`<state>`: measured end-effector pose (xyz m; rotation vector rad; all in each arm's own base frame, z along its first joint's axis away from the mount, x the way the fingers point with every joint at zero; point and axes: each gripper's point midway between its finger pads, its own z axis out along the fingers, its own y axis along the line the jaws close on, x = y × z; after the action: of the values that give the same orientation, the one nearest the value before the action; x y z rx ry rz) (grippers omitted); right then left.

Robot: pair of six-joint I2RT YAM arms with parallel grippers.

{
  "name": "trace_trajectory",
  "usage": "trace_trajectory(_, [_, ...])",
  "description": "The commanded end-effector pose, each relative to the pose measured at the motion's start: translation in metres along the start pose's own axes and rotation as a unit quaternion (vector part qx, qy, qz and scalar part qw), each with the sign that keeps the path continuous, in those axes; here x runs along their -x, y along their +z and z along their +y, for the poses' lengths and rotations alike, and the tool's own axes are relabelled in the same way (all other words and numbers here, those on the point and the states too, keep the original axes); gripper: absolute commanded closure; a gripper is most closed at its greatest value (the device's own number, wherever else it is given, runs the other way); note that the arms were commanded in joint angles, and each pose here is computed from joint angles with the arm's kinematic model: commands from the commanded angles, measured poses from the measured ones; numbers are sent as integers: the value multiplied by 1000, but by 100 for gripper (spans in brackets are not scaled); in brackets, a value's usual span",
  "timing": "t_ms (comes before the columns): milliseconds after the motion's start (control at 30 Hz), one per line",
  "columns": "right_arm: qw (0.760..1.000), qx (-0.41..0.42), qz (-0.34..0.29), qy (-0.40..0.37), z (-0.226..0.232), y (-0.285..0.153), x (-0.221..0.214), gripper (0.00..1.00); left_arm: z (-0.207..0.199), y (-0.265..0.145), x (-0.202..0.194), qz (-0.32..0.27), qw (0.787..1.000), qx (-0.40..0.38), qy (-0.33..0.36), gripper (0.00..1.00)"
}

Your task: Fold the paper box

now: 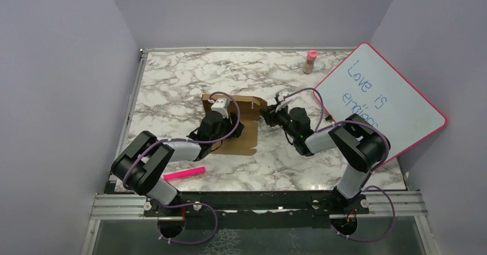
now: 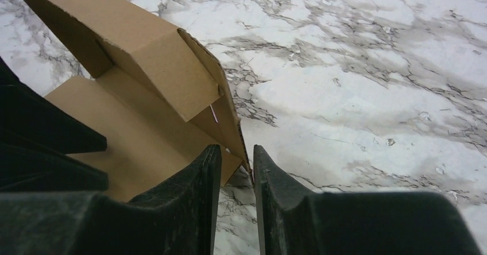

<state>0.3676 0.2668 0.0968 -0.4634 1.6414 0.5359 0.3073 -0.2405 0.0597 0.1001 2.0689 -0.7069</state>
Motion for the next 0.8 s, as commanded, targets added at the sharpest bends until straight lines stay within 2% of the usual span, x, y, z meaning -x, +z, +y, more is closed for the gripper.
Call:
trace_trajectory(0, [1000, 22, 14, 8, 8, 4, -7, 70, 29, 11, -1, 3, 997, 63, 54, 40])
trace_trajectory(233, [998, 18, 32, 41, 10, 5, -11, 82, 36, 29, -28, 35, 996, 78, 33, 43])
trace_trajectory(367, [997, -6, 36, 64, 4, 4, -10, 86, 28, 35, -41, 46, 997, 67, 19, 45])
trace_trajectory(600, [994, -35, 28, 99, -1, 11, 5, 87, 7, 41, -50, 52, 998, 37, -2, 47])
trace_trajectory(767, [994, -42, 20, 95, -4, 19, 17, 87, -6, 44, -52, 52, 998, 23, -4, 47])
